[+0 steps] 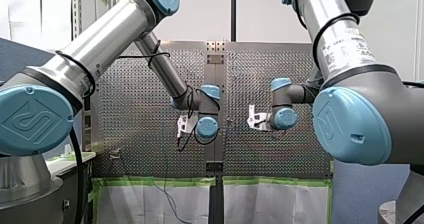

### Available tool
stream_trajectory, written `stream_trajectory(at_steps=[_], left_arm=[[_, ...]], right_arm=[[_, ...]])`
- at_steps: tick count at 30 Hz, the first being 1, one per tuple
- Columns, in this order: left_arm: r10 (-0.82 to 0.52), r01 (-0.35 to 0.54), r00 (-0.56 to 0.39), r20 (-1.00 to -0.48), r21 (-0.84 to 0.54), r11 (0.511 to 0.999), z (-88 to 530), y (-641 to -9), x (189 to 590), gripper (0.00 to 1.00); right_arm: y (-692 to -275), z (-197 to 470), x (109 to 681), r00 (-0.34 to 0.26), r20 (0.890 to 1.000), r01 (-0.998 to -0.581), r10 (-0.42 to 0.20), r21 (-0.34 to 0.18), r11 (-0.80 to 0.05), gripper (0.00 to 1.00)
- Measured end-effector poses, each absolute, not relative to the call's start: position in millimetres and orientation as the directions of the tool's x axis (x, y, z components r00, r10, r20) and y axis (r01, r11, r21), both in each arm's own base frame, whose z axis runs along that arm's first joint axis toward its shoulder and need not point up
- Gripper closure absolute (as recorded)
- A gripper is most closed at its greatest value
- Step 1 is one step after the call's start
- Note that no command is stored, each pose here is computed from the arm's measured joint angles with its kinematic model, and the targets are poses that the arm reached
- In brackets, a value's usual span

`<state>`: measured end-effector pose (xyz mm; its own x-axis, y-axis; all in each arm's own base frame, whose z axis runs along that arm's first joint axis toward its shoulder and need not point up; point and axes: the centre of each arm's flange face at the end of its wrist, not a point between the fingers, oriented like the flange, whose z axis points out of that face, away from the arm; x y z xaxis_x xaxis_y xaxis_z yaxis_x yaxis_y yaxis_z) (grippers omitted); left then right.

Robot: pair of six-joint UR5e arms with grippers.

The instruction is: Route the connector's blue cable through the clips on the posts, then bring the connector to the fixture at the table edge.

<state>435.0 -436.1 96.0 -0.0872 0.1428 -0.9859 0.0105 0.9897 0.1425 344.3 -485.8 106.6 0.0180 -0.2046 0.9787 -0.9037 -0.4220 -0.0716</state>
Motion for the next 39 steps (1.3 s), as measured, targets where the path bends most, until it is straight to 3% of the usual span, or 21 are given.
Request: stream_trajectory(at_steps=[39], left_arm=[[0.074, 0.008, -0.047, -0.996, 0.074, 0.997, 109, -451, 470, 0.76]], right_arm=[[-540, 105, 316, -0.014, 0.984, -0.914, -0.179, -0.085, -0.397, 1.0]])
